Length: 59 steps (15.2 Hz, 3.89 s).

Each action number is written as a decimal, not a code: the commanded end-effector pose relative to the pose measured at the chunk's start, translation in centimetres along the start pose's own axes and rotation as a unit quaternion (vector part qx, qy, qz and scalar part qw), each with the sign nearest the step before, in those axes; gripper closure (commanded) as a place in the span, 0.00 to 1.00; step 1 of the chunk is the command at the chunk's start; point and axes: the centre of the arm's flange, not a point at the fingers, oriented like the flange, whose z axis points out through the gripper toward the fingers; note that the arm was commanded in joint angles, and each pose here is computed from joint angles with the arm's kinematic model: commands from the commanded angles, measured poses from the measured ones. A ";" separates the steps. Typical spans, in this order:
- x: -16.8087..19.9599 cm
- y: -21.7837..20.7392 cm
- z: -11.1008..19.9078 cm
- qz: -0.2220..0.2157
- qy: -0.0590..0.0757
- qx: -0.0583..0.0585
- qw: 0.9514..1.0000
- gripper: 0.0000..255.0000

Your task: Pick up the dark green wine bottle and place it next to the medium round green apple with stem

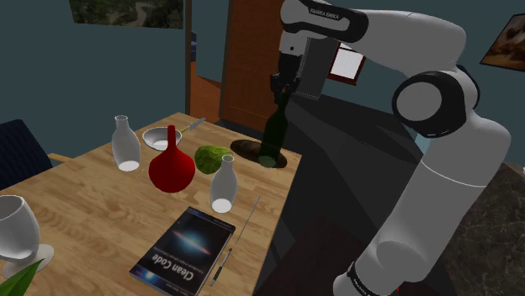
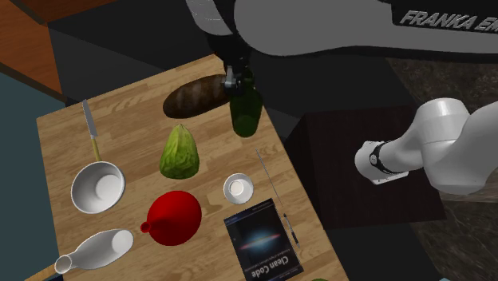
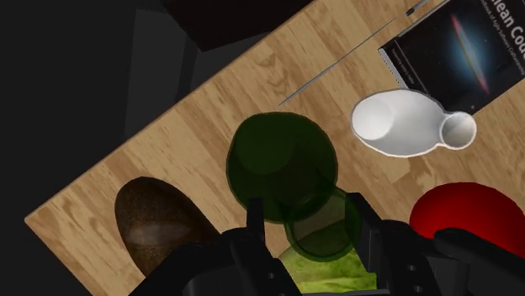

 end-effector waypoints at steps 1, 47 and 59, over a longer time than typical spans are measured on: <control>-0.8 -2.5 0.2 0.000 0.000 0.000 1.000 1.00; -20.8 -59.2 4.3 0.000 0.000 0.000 1.000 1.00; -20.1 -58.9 10.6 0.000 0.000 0.000 1.000 1.00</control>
